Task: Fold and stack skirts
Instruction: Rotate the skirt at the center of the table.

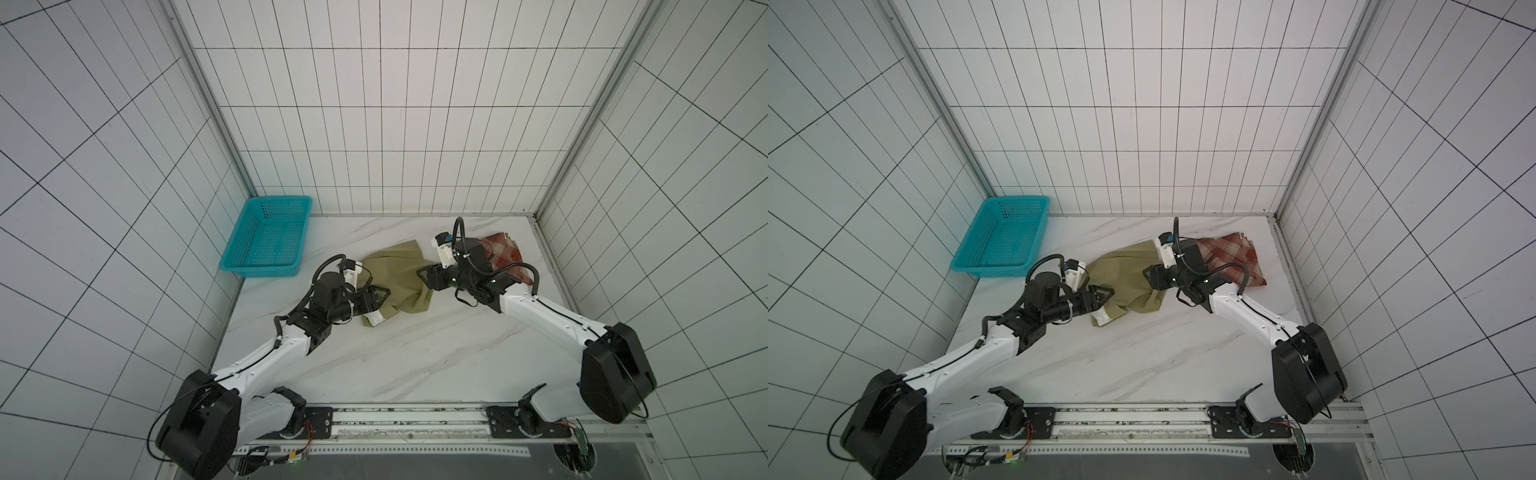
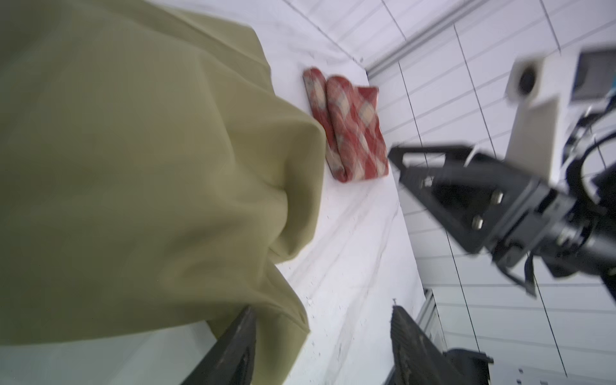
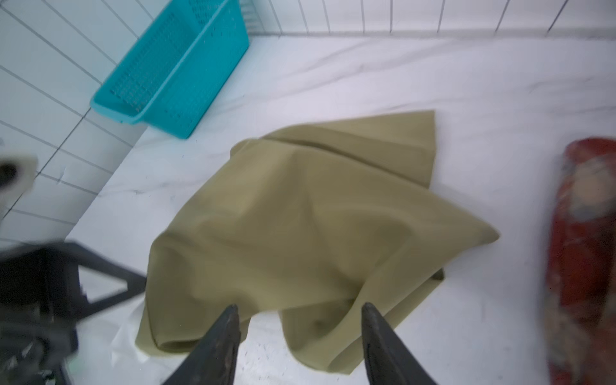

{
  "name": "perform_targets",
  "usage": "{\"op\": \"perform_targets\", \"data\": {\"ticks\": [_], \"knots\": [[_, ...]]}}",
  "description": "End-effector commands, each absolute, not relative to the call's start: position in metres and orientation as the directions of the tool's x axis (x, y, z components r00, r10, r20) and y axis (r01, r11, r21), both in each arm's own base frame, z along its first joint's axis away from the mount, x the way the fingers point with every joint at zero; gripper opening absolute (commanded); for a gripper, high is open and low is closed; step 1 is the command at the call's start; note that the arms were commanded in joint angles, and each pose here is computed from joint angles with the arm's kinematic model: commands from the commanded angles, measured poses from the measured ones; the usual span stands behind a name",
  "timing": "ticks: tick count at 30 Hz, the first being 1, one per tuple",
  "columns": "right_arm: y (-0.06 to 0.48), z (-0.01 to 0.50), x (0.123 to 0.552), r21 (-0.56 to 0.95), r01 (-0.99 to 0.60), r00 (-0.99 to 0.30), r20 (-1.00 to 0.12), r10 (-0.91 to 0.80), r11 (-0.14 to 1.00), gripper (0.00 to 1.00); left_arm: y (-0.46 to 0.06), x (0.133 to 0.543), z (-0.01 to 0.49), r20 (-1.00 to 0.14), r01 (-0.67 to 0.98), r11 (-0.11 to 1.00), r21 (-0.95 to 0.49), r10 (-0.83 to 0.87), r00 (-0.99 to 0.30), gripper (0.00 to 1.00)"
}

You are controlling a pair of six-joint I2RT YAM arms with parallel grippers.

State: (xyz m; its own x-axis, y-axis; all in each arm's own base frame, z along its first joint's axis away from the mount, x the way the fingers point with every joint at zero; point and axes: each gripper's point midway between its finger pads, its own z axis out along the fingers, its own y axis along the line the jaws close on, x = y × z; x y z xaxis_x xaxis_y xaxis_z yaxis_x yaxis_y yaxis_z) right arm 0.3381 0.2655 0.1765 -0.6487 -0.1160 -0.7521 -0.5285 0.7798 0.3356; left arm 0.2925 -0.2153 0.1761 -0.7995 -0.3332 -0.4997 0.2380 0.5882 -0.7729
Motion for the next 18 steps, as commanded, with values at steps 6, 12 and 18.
{"op": "perform_targets", "data": {"ticks": [6, 12, 18], "knots": [[0.298, 0.12, 0.265, 0.348, -0.59, -0.704, -0.664, -0.253, 0.729, 0.57, -0.172, 0.285, 0.144, -0.418, 0.134, 0.611, -0.78, -0.35, -0.838, 0.63], [0.336, 0.095, 0.239, 0.249, -0.687, -0.64, -0.652, -0.407, 0.683, 0.61, -0.134, 0.281, 0.09, -0.331, -0.095, 0.714, -0.694, -0.433, -0.838, 0.63], [0.358, 0.076, 0.235, 0.147, -0.725, -0.584, -0.65, -0.486, 0.673, 0.63, -0.1, 0.288, 0.066, -0.27, -0.258, 0.657, -0.709, -0.59, -0.761, 0.63]]}}
